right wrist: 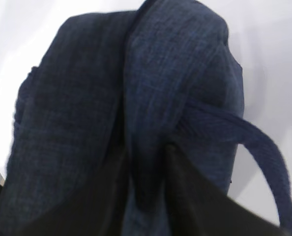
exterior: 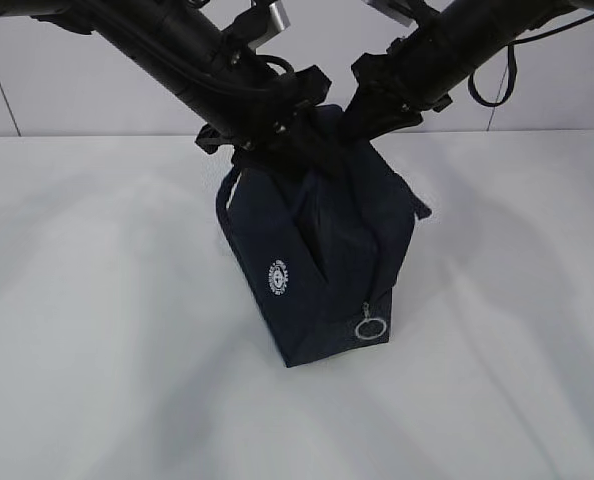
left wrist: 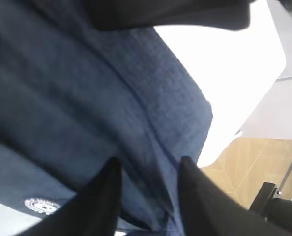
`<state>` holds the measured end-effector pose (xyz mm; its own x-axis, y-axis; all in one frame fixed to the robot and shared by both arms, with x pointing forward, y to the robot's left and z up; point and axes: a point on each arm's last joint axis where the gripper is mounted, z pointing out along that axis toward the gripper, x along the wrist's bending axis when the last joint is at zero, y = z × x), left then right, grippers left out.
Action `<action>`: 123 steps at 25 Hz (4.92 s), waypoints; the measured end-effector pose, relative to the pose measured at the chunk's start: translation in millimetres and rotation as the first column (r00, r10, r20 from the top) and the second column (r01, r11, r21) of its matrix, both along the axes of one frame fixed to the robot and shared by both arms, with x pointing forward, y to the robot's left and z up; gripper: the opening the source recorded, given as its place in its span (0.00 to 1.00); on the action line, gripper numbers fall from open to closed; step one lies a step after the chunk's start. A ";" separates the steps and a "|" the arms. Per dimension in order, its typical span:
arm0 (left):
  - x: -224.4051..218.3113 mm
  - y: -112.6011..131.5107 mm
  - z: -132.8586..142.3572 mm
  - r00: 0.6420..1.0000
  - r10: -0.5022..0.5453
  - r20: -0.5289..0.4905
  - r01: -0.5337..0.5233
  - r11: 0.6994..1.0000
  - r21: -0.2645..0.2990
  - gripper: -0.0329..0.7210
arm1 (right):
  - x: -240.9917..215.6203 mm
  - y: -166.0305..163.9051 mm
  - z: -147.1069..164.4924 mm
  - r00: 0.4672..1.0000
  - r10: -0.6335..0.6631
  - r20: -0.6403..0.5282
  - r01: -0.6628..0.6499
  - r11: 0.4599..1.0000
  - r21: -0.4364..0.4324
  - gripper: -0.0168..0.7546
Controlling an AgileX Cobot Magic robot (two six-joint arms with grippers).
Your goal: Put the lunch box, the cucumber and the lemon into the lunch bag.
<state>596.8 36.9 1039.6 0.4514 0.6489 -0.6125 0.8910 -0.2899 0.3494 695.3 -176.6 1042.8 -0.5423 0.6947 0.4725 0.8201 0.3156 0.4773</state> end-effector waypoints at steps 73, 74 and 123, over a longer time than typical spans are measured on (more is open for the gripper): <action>-52.2 69.7 145.3 0.806 -0.020 0.591 -0.110 0.977 0.184 0.47 | -256.6 -93.7 159.6 0.623 -0.237 0.745 0.407 0.912 -0.050 0.36; -54.0 70.6 148.8 0.799 -0.014 0.601 -0.114 0.978 0.173 0.47 | -260.9 -92.8 149.5 0.630 -0.239 0.739 0.400 0.916 -0.044 0.36; -170.6 139.3 135.7 0.712 0.057 0.699 -0.172 0.980 0.096 0.45 | -223.2 -48.8 -31.9 0.969 0.119 0.218 -0.154 0.976 0.154 0.57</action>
<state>426.2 176.3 1175.4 0.6263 0.7775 -0.0559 0.4471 -0.2995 0.8429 472.1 -225.4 1010.9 -0.7244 0.5273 0.4441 0.6530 0.3184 0.6871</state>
